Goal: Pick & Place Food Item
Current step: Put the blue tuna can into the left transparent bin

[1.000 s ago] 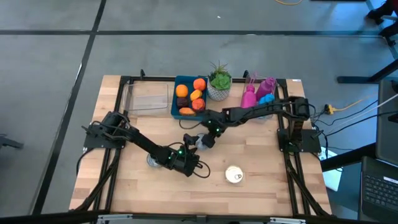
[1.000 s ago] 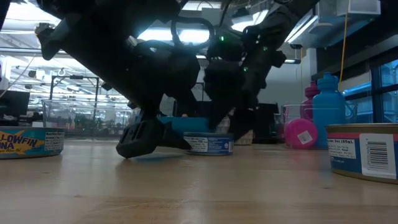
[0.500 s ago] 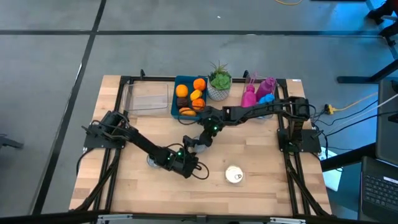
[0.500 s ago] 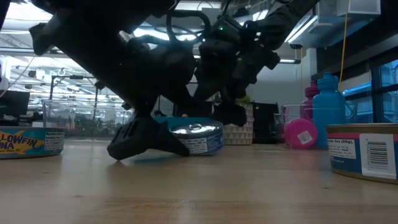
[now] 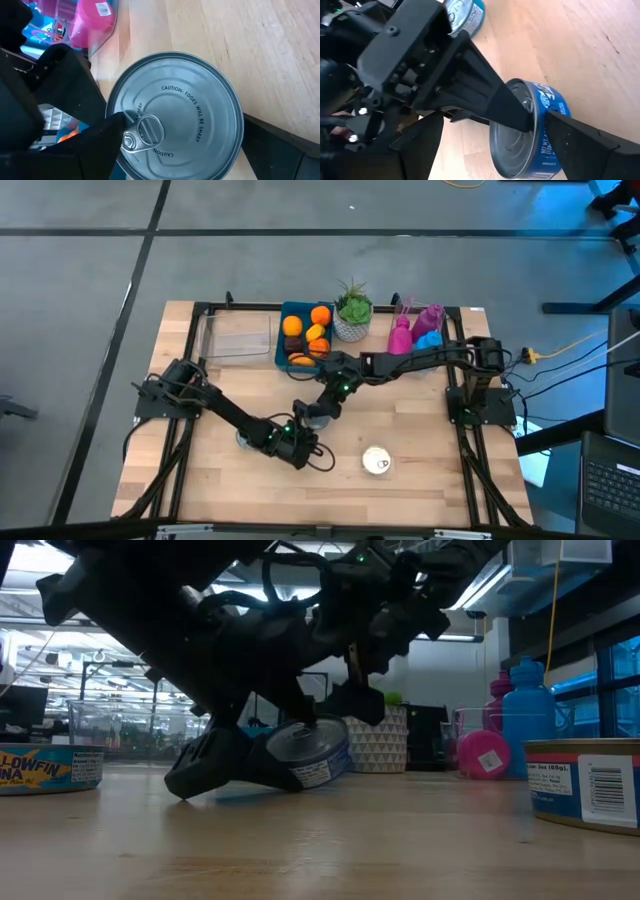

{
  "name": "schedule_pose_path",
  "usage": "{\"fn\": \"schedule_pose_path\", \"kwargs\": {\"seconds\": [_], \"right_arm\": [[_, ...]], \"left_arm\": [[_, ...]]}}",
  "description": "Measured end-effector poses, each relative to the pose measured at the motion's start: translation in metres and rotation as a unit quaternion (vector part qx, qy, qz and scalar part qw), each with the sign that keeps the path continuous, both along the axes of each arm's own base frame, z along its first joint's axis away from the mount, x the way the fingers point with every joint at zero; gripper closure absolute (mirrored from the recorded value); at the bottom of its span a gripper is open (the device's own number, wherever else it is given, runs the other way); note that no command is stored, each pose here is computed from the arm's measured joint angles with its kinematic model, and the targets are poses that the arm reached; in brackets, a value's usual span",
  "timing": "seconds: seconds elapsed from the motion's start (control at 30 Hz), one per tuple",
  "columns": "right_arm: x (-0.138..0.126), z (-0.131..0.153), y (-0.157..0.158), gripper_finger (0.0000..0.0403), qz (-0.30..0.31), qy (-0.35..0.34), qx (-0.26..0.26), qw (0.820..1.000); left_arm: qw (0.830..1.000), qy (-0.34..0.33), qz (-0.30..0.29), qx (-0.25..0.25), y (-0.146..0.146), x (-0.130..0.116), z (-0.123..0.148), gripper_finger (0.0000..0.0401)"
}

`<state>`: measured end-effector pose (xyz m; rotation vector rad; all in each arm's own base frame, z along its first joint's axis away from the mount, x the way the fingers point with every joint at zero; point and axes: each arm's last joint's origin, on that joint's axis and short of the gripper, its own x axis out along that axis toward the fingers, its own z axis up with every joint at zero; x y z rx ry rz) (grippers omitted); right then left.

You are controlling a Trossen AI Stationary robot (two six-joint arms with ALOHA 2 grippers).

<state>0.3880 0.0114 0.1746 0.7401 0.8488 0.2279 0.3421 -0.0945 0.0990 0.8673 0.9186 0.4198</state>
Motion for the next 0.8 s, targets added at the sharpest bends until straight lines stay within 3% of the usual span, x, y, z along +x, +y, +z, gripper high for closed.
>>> {"fn": "schedule_pose_path", "kwargs": {"seconds": [0.37, 0.6, 0.8], "right_arm": [[0.0018, 0.0033, 0.0026, 0.0062, -0.002, -0.013, 0.010, 1.000], [0.0018, 0.0034, 0.0029, 0.0062, 0.000, -0.013, 0.012, 1.000], [0.0018, 0.0034, 0.0038, 0.0062, 0.002, -0.014, 0.012, 1.000]], "left_arm": [[0.999, -0.029, 0.024, 0.010, 0.0003, 0.0008, 0.0017, 0.0038], [0.999, -0.033, 0.026, 0.011, 0.0004, 0.0011, 0.0020, 0.0005], [0.999, -0.034, 0.029, 0.014, 0.0008, 0.0010, 0.0021, 0.0001]]}}
